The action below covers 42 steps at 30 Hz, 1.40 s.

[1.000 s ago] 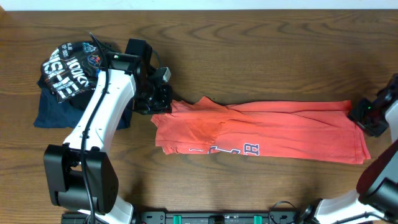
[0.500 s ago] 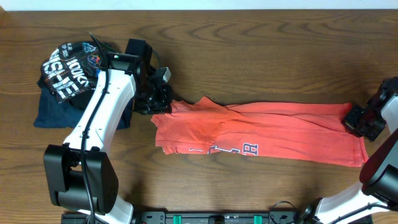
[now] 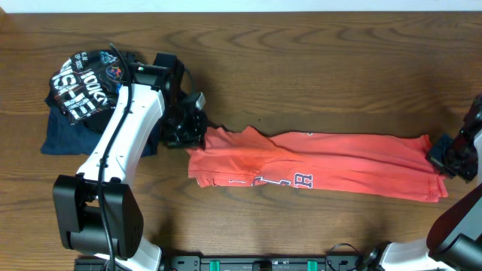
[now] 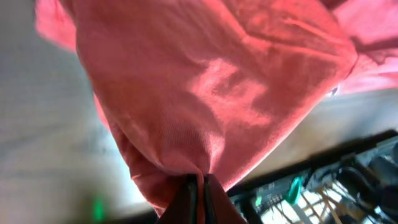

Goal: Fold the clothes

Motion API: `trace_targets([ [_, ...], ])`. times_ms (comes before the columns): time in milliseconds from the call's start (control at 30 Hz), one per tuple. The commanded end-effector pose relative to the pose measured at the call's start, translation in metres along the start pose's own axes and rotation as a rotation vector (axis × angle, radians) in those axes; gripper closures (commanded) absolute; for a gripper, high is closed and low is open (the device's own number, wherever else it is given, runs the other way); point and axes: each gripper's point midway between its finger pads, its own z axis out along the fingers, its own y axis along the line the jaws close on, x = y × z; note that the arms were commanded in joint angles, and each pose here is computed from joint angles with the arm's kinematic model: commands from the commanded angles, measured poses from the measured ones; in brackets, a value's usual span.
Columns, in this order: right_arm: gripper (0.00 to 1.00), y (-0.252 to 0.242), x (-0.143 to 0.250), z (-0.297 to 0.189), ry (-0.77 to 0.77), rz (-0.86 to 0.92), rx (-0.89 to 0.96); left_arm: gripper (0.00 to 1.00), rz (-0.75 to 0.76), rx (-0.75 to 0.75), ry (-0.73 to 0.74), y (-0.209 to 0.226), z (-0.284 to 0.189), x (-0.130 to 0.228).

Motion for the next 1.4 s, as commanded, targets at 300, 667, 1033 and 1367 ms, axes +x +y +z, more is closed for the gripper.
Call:
trace_targets([
  [300,0.99,-0.023,-0.005,-0.004,-0.019,0.094,0.069,0.94,-0.023,-0.013,0.063,0.008,0.009,0.018],
  [667,0.72,-0.021,-0.003,-0.004,-0.009,0.093,0.056,0.57,-0.040,-0.017,0.103,0.022,0.037,0.028],
  [1033,0.26,-0.009,-0.007,0.003,-0.017,0.032,0.002,0.57,-0.019,-0.009,0.044,0.020,0.038,0.013],
  [1367,0.17,0.006,-0.021,0.034,-0.029,-0.130,-0.036,0.57,-0.014,-0.009,0.034,0.020,0.038,0.010],
])
